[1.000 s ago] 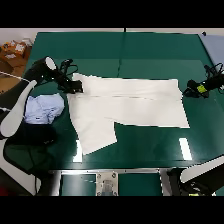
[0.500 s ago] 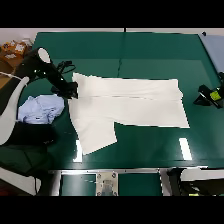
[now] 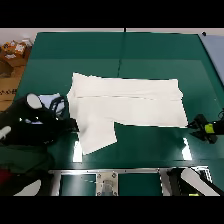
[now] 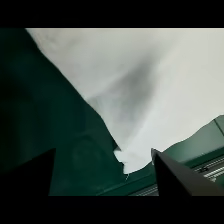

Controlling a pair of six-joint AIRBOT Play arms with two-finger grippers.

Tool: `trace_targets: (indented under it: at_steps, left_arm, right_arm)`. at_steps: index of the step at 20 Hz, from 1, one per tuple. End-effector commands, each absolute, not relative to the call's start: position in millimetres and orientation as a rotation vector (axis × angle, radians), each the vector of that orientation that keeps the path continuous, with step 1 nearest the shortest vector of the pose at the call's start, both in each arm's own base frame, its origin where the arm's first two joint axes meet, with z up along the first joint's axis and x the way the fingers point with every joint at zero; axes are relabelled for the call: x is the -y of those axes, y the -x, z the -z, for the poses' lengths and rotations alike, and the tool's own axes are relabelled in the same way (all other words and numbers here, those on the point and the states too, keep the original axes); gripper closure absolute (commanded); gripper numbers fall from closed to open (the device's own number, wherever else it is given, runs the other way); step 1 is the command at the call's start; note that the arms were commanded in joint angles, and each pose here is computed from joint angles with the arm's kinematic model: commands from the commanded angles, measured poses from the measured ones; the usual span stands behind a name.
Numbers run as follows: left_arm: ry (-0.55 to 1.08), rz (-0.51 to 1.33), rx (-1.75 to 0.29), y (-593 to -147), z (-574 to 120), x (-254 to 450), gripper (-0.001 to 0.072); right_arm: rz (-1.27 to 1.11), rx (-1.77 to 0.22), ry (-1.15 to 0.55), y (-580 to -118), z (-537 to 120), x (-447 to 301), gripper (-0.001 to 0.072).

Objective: Fold the shirts.

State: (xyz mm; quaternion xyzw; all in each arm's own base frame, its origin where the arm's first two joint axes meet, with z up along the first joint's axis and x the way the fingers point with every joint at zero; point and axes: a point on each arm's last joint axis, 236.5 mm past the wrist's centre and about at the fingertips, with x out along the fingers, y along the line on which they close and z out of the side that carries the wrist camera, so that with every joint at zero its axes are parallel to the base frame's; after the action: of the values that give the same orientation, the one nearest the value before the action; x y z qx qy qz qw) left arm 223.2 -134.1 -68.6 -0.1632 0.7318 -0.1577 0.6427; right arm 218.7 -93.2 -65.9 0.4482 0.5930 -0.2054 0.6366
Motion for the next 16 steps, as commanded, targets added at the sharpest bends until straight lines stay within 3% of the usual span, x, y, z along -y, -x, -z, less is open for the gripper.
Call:
trace_targets:
  at_steps: [1,5,7,9,10,11,12,13,14,15,16]
  left_arm:
    - [0.583,0.366,-1.589,-204.1,97.4,159.2,0.0015]
    - [0.743,0.331,-1.423,-228.8,107.0,170.0,0.0017]
    - [0.774,0.340,-1.386,-235.8,103.7,173.6,0.0093]
    - [0.810,0.367,-1.346,-243.8,95.9,179.9,0.0118]
    - [0.817,0.384,-1.331,-246.3,92.8,182.3,0.0303]
    - [0.819,0.403,-1.316,-248.1,89.8,184.7,0.0423]
    - [0.825,0.413,-1.302,-250.6,87.5,186.2,0.0495]
    - [0.824,0.423,-1.292,-251.9,85.8,187.3,0.0624]
    - [0.813,0.434,-1.289,-251.7,85.4,187.6,0.0675]
    - [0.802,0.446,-1.287,-251.0,85.0,188.1,0.0680]
    - [0.789,0.466,-1.293,-248.2,83.5,189.7,0.0680]
  right_arm:
    - [0.436,-1.281,-1.120,-223.1,85.1,71.2,0.0283]
    - [0.434,-1.202,-1.181,-251.4,100.6,67.0,0.0284]
    - [0.437,-1.188,-1.240,-265.6,111.2,63.3,0.0283]
    - [0.452,-1.175,-1.275,-275.2,119.6,65.1,0.0284]
    - [0.463,-1.170,-1.273,-277.5,123.0,69.0,0.0284]
    - [0.473,-1.162,-1.271,-279.3,125.0,72.2,0.0285]
    - [0.482,-1.153,-1.267,-280.8,126.5,75.3,0.0304]
    - [0.485,-1.146,-1.263,-282.3,126.2,77.4,0.0391]
    - [0.469,-1.146,-1.241,-283.3,125.4,78.1,0.0513]
    - [0.446,-1.150,-1.210,-283.7,124.8,78.3,0.0663]
    - [0.419,-1.160,-1.187,-283.8,123.0,76.9,0.0696]
